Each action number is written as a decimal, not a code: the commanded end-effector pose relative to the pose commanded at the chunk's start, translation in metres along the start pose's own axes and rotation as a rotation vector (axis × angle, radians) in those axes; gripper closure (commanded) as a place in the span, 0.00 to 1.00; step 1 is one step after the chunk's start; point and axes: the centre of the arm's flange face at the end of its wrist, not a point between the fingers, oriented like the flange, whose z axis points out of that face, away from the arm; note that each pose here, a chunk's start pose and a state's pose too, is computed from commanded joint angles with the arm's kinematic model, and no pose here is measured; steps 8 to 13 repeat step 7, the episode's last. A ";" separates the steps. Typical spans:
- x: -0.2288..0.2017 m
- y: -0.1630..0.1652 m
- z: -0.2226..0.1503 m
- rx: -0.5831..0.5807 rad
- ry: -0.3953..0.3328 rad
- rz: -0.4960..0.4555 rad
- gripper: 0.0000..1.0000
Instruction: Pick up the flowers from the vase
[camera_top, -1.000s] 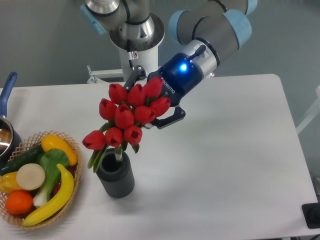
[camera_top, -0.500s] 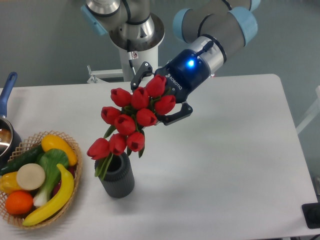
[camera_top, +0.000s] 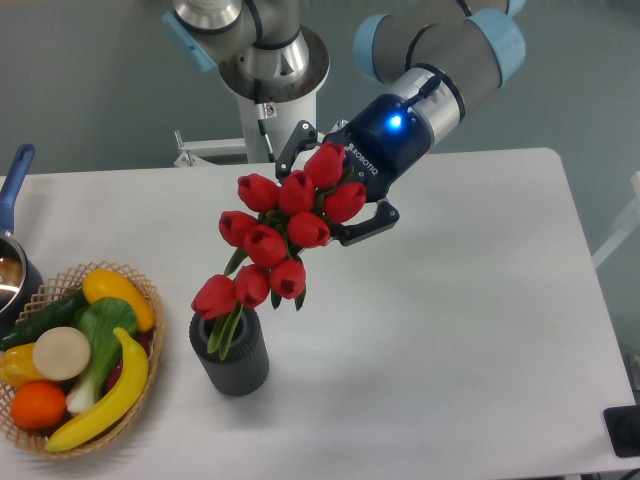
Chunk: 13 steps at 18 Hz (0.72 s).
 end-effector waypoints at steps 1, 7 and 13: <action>0.000 0.000 0.000 0.000 0.000 0.000 0.51; 0.001 0.001 0.000 0.000 0.000 -0.003 0.51; 0.001 0.001 0.000 0.000 0.000 -0.003 0.51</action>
